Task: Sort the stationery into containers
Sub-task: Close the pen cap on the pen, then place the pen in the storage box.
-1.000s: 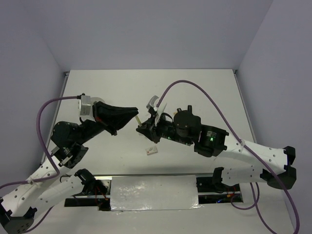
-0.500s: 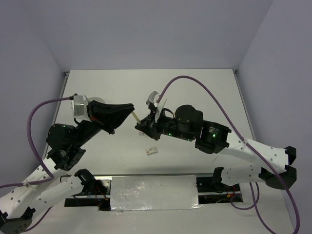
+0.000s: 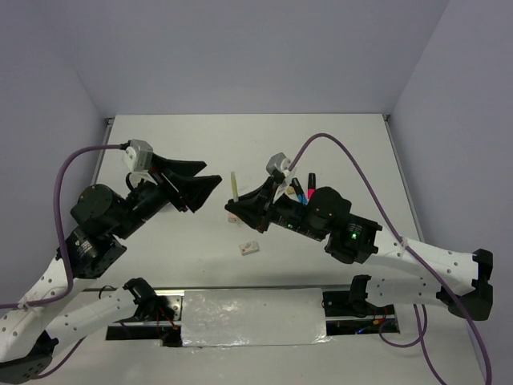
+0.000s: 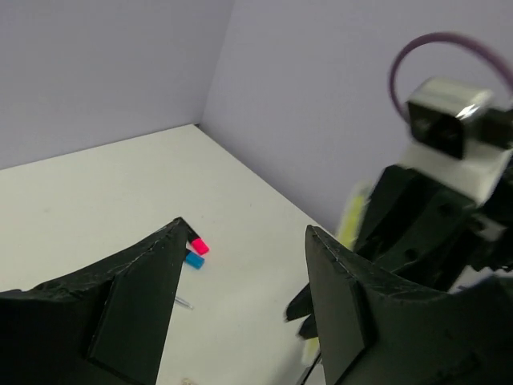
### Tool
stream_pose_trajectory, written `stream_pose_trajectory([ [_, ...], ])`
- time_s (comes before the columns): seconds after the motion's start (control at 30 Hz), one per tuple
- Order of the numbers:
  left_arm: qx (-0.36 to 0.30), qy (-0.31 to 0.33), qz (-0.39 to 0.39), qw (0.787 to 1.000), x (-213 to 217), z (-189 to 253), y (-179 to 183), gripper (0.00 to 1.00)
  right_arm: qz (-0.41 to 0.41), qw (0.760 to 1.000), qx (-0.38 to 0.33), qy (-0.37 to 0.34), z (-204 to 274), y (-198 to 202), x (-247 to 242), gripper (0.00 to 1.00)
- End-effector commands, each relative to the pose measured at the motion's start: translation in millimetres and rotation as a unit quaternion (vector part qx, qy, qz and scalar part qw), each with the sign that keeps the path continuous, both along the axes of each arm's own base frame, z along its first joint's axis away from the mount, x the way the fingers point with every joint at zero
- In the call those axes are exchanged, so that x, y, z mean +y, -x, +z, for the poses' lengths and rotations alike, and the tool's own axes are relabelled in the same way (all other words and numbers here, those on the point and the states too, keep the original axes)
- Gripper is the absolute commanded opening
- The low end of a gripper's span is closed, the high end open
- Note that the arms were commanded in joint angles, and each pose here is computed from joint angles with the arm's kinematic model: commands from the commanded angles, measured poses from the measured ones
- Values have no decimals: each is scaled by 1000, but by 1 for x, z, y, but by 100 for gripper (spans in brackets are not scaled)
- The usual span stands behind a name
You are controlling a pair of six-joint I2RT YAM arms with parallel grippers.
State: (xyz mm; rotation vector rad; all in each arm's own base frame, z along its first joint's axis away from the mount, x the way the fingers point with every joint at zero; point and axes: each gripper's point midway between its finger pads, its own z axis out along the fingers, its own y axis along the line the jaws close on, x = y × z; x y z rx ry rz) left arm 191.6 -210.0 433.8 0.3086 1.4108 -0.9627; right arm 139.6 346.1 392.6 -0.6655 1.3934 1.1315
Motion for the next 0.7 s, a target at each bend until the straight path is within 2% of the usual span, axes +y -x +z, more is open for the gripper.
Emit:
stream_pose_trajectory([
  [0.0, -41, 16, -42, 998, -8, 29, 14, 72, 0, 1000, 18, 11, -13, 0, 5, 0],
  [0.17, -53, 14, -125, 991, -32, 22, 31, 71, -25, 999, 24, 17, -19, -7, -1, 0],
  [0.27, -35, 2, -133, 991, -40, 8, 26, 70, -25, 999, 21, 12, -14, -6, -2, 0],
  [0.33, -16, -5, -135, 991, -46, -2, 20, 67, -21, 1000, 17, 10, -11, -5, -2, 0],
  [0.43, -1, -12, -154, 988, -56, -12, 18, 57, -18, 1000, 7, 16, -9, -5, 0, 0],
  [0.53, 3, -13, -157, 987, -59, -14, 17, 38, -8, 1000, -1, 30, -13, -3, 2, 0],
  [0.57, 3, -15, -155, 988, -59, -14, 16, 26, -8, 999, -3, 35, -15, -3, 3, 0],
  [0.63, 6, -19, -153, 988, -59, -13, 15, 15, -14, 999, -7, 44, -21, -5, 2, 0],
  [0.67, 3, -19, -149, 989, -57, -9, 15, 5, -15, 999, -9, 48, -23, -6, 2, 0],
])
